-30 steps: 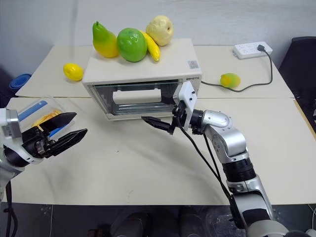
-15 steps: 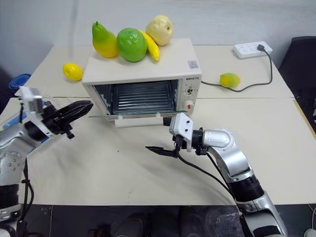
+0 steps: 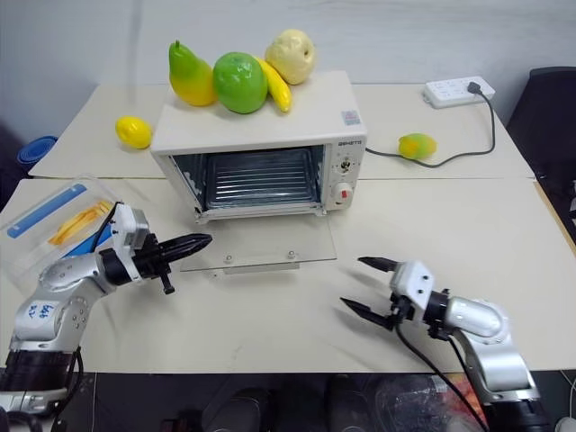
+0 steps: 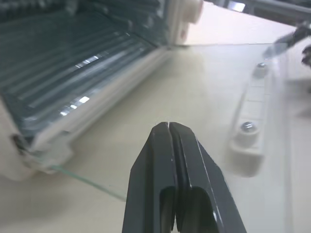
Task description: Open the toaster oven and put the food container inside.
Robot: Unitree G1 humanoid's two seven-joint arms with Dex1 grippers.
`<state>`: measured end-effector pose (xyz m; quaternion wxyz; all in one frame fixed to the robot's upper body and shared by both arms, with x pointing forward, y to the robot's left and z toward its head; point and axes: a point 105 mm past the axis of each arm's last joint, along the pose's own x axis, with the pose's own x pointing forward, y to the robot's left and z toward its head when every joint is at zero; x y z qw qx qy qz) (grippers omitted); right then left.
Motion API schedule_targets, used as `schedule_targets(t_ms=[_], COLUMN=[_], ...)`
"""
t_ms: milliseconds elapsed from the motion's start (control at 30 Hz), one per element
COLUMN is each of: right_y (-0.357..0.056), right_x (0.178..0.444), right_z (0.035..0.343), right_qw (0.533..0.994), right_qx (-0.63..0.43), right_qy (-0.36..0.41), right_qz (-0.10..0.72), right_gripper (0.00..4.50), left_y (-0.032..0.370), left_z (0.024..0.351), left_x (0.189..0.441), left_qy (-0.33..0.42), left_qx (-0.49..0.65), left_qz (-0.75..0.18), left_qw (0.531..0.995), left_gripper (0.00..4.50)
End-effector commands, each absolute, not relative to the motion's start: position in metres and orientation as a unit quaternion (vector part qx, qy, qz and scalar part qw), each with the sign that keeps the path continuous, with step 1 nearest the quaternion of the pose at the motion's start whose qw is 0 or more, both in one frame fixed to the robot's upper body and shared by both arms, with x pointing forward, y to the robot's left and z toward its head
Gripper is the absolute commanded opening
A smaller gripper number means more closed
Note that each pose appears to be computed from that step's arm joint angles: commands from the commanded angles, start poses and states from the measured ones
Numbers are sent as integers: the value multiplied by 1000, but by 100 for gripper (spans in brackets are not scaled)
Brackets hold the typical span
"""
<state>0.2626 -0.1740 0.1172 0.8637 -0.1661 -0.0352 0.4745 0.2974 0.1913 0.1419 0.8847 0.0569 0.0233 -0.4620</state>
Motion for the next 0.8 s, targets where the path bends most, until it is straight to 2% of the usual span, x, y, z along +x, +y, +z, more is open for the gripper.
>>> schedule_targets(t_ms=[33, 233, 333, 467, 600, 733, 800], right_y=[-172, -138, -123, -108, -99, -94, -92], right_x=[264, 268, 269, 273, 274, 275, 275], right_z=[149, 172, 176, 181, 186, 191, 192], right_qw=[864, 830, 817, 807, 794, 786, 782], right_qx=[-134, -112, -90, -46, -36, -42, -55], right_qy=[-72, -141, -168, -189, -222, -251, -263], right_qz=[480, 528, 544, 557, 565, 563, 562], right_gripper=[450, 450, 450, 450, 450, 450, 450], left_y=[200, 228, 263, 320, 370, 403, 419], left_z=[142, 132, 142, 156, 142, 142, 146], left_x=[285, 256, 236, 186, 127, 94, 86], left_qy=[4, -13, -51, -99, -77, -84, -91], left_qx=[53, 42, 1, -67, -122, -165, -178], left_qz=[-429, -335, -221, -34, 140, 236, 259], left_qw=[902, 941, 974, 992, 980, 954, 945], left_gripper=[4, 4, 56, 182, 306, 431, 447])
